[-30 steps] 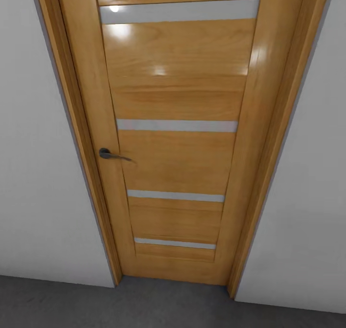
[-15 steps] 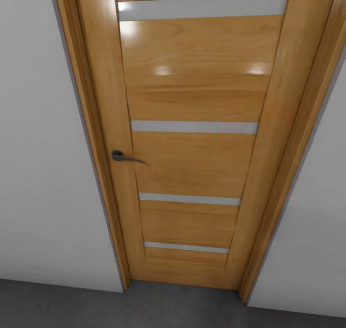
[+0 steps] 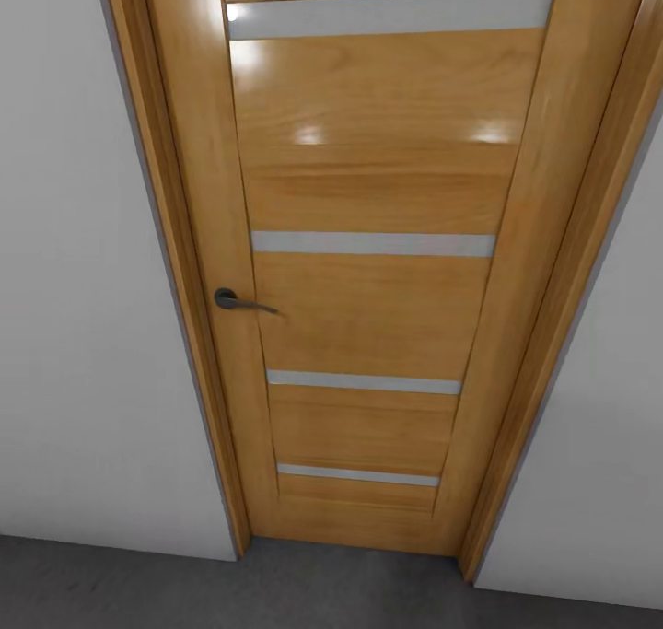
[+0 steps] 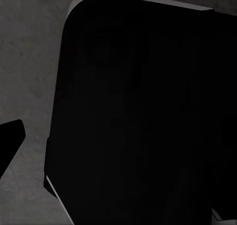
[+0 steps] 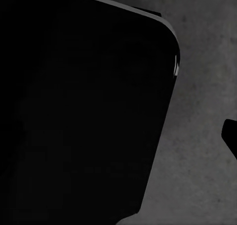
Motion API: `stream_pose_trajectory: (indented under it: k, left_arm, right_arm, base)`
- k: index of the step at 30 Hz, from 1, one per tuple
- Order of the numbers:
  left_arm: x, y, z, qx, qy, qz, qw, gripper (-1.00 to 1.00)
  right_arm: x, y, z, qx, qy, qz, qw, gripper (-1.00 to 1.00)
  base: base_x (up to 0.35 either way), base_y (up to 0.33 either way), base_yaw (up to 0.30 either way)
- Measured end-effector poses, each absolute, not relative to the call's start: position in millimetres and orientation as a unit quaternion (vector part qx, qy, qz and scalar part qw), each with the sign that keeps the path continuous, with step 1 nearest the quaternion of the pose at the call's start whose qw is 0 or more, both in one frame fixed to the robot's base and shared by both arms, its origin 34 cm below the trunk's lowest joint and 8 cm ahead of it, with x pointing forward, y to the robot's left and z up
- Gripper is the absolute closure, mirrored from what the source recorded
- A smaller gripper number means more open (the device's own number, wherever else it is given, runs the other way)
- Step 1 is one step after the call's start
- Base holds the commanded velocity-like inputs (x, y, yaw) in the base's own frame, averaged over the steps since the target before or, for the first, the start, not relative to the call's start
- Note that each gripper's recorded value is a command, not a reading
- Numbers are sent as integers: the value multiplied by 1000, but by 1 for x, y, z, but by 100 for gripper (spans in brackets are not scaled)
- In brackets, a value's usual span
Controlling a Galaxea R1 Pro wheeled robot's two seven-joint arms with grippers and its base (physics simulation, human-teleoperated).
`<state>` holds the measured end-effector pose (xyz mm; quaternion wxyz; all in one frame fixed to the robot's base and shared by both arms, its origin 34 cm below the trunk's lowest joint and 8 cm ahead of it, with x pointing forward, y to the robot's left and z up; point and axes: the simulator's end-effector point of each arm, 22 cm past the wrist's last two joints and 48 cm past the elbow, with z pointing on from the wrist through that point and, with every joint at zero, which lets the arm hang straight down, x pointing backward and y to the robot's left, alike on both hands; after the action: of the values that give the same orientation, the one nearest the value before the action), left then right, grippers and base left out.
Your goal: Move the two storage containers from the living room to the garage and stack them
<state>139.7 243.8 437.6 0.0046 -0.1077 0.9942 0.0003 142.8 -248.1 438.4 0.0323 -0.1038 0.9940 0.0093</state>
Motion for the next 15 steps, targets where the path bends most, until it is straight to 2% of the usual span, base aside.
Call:
stream_pose_trajectory:
  k: [10,11,15]
  left_arm:
    - [140,244,438,-107,994,0,5,-100]
    - [140,243,438,-107,994,0,5,-100]
    - [140,243,438,-107,994,0,5,-100]
  right_arm:
    - [144,-246,438,-104,994,9,34,-100]
    - [179,-246,439,-102,993,6,67,-100]
    - [224,-244,445,-101,988,3,112,-100]
  base:
    - [0,0,0]
    - [0,0,0]
    - [0,0,0]
